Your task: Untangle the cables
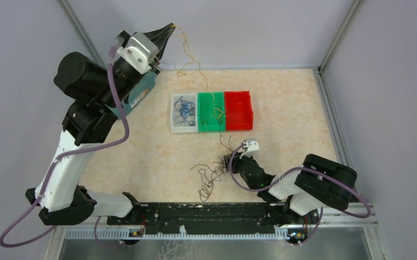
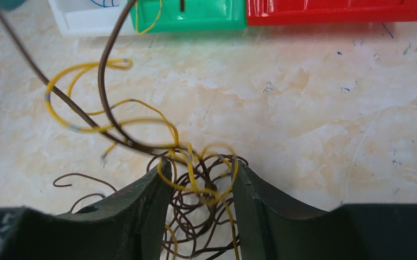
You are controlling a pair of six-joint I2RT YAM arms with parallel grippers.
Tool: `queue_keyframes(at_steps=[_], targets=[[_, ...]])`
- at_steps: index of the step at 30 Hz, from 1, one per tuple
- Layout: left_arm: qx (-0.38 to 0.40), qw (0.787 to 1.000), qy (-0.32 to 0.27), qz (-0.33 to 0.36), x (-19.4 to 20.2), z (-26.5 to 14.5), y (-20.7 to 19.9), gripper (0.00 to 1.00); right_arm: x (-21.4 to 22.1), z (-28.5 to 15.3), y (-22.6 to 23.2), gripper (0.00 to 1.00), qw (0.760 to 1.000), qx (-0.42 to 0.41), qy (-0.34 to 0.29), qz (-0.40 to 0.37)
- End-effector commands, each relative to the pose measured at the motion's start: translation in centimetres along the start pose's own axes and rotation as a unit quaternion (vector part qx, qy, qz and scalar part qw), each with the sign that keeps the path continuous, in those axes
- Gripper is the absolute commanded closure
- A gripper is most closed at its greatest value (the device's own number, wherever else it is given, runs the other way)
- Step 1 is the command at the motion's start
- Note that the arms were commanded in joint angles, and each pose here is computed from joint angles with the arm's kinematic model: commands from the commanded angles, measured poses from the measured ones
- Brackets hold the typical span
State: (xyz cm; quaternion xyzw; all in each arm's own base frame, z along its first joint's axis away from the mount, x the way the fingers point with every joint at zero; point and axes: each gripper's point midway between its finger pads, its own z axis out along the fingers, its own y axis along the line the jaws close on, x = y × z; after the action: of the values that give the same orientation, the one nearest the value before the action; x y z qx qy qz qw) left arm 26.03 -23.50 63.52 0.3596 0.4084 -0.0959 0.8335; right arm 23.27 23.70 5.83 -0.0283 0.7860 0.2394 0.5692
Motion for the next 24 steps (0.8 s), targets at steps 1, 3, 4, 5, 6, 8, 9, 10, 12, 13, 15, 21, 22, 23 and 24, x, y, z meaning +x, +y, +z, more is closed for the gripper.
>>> queue_keyframes(at_steps=[1,3,4,5,6,8,9,10,12,13,15,21,22,23,24], targets=[[-0.073,0.996,-0.059,-0.008,-3.8,-1.0,3.5,1.00,-0.2,-0.2,0.6,0.57,0.999,-0.014,-0.013,0.035],[-0.099,0.992,-0.084,0.002,-5.2,-1.3,4.8,1.00,0.2,-0.3,0.3,0.61,0.999,-0.014,-0.009,0.039],[-0.107,0.990,-0.096,0.006,-5.9,-1.4,5.3,1.00,0.4,-0.4,0.2,0.63,0.999,-0.014,-0.008,0.041],[-0.112,0.988,-0.104,0.010,-6.4,-1.5,5.6,1.00,0.5,-0.4,0.2,0.63,0.999,-0.016,-0.008,0.043],[-0.114,0.987,-0.113,0.015,-6.9,-1.6,5.8,1.00,0.6,-0.4,0.3,0.65,0.999,-0.018,-0.008,0.046],[-0.128,0.984,-0.124,0.021,-7.6,-1.8,6.5,1.00,0.8,-0.5,0.3,0.73,0.999,-0.020,-0.005,0.048],[-0.142,0.981,-0.131,0.023,-8.0,-2.0,7.1,1.00,1.0,-0.5,0.2,0.79,0.999,-0.021,-0.003,0.048],[-0.155,0.978,-0.139,0.027,-8.5,-2.1,7.6,1.00,1.1,-0.5,0.2,0.83,0.999,-0.021,-0.002,0.048],[-0.159,0.976,-0.146,0.036,-8.9,-2.1,7.9,1.00,1.1,-0.4,0.3,0.83,0.998,-0.023,-0.004,0.050],[-0.148,0.978,-0.139,0.041,-8.7,-1.8,7.5,1.00,1.1,-0.4,0.4,0.79,0.998,-0.027,-0.005,0.051],[-0.117,0.986,-0.112,0.039,-7.1,-1.0,6.1,1.00,0.7,-0.4,0.7,0.68,0.998,-0.031,-0.010,0.051],[-0.039,0.997,-0.042,0.053,-0.6,0.1,1.0,1.00,-2.9,-0.6,2.5,0.49,0.997,-0.052,-0.041,0.044],[-0.032,0.998,-0.023,0.055,1.4,0.5,0.0,1.00,-3.9,-0.7,2.9,0.46,0.996,-0.056,-0.047,0.041],[-0.033,0.998,-0.007,0.056,2.9,0.7,-0.6,1.00,-4.4,-0.8,3.2,0.46,0.997,-0.057,-0.047,0.031],[-0.036,0.998,0.008,0.054,4.3,1.0,-1.0,1.00,-5.8,-1.0,3.8,0.45,0.995,-0.064,-0.061,0.034]])
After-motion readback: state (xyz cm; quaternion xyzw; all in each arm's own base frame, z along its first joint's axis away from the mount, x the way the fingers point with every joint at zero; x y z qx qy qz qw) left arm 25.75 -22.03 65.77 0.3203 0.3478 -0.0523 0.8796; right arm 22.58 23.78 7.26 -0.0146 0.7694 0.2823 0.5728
